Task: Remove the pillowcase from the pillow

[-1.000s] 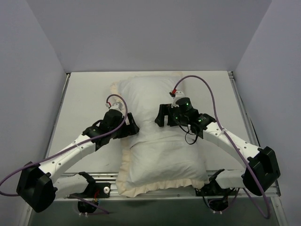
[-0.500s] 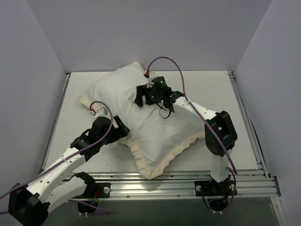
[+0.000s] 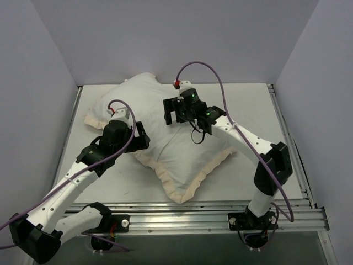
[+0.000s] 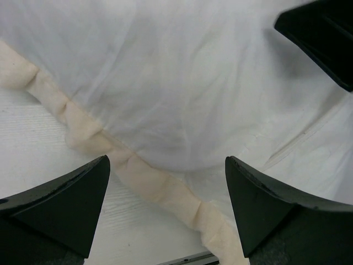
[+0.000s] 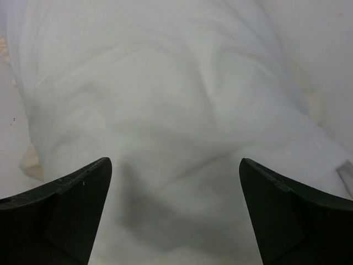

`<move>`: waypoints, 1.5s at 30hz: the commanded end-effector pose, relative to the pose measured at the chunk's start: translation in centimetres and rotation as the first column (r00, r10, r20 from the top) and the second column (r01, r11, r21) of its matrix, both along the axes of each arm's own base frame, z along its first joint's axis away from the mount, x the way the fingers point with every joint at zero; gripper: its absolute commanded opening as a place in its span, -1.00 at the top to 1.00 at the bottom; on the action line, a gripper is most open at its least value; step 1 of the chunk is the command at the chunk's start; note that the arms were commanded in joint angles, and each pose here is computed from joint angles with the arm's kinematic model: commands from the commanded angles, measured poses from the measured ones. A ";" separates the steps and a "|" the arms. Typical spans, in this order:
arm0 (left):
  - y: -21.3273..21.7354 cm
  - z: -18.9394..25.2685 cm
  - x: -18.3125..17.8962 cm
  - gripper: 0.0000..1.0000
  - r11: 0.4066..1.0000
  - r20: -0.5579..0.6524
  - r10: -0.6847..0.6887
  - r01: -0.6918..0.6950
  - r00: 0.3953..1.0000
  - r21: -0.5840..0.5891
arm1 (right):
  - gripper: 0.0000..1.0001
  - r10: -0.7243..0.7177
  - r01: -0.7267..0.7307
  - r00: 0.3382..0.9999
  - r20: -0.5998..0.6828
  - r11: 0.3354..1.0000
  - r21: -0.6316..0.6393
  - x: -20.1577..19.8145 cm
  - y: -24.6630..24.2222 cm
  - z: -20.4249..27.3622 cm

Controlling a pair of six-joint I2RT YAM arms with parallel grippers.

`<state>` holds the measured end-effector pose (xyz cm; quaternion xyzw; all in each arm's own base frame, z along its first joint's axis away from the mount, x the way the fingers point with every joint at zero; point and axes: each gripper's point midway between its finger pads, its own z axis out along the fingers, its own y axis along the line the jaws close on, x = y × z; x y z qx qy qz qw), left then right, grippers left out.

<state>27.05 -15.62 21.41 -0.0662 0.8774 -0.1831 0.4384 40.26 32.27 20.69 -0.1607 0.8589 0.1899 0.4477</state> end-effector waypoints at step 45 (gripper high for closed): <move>-3.8 -7.9 8.4 -0.88 0.985 -0.104 0.064 -0.046 0.993 0.168 | 0.63 -0.567 0.550 0.801 -0.190 0.824 -0.138 -11.2 -17.7 -11.3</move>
